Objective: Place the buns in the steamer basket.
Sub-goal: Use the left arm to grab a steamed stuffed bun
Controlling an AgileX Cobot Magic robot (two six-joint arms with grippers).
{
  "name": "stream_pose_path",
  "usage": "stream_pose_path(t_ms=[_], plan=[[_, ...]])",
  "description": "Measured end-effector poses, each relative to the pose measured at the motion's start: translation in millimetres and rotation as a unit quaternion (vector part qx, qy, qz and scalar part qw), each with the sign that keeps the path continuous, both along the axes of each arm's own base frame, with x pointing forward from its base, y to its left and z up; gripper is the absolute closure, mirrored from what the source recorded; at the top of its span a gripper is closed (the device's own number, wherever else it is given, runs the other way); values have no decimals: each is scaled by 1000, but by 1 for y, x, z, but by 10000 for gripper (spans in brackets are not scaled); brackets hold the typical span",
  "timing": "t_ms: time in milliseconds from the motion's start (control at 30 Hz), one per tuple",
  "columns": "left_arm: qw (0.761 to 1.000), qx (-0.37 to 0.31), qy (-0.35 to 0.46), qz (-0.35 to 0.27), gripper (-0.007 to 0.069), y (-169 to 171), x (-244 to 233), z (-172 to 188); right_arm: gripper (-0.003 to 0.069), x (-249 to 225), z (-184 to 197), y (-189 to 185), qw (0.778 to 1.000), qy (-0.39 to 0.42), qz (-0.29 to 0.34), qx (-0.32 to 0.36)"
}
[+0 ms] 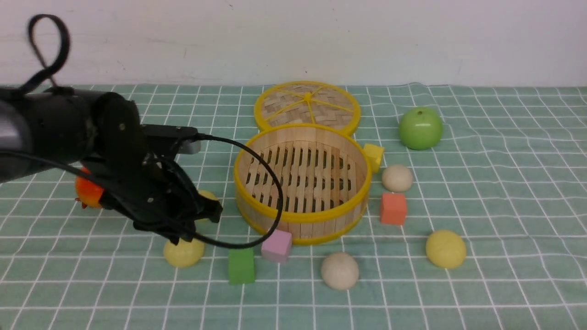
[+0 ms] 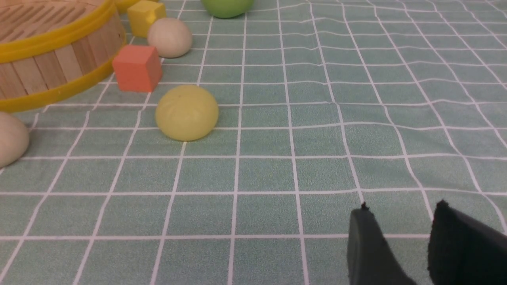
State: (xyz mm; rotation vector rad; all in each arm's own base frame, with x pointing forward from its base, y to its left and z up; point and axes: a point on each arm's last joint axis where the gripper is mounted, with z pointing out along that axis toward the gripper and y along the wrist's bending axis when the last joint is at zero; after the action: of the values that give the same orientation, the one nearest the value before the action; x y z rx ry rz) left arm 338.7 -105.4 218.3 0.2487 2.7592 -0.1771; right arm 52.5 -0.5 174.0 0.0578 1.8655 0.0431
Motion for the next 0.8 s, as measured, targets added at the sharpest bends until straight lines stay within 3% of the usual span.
stream_pose_path(t_ms=[200,600,667,767,800], plan=[[1000,22,10,-9,382,-1,13,-17,419,0,0,0,1000,0,0,0],[999,43,9,-20,377,-1,22,-34,419,0,0,0,1000,0,0,0],[999,44,10,-21,386,-1,23,-36,419,0,0,0,1000,0,0,0],[999,45,11,-21,486,-1,23,-36,419,0,0,0,1000,0,0,0],[999,45,11,-21,486,-1,23,-36,419,0,0,0,1000,0,0,0]])
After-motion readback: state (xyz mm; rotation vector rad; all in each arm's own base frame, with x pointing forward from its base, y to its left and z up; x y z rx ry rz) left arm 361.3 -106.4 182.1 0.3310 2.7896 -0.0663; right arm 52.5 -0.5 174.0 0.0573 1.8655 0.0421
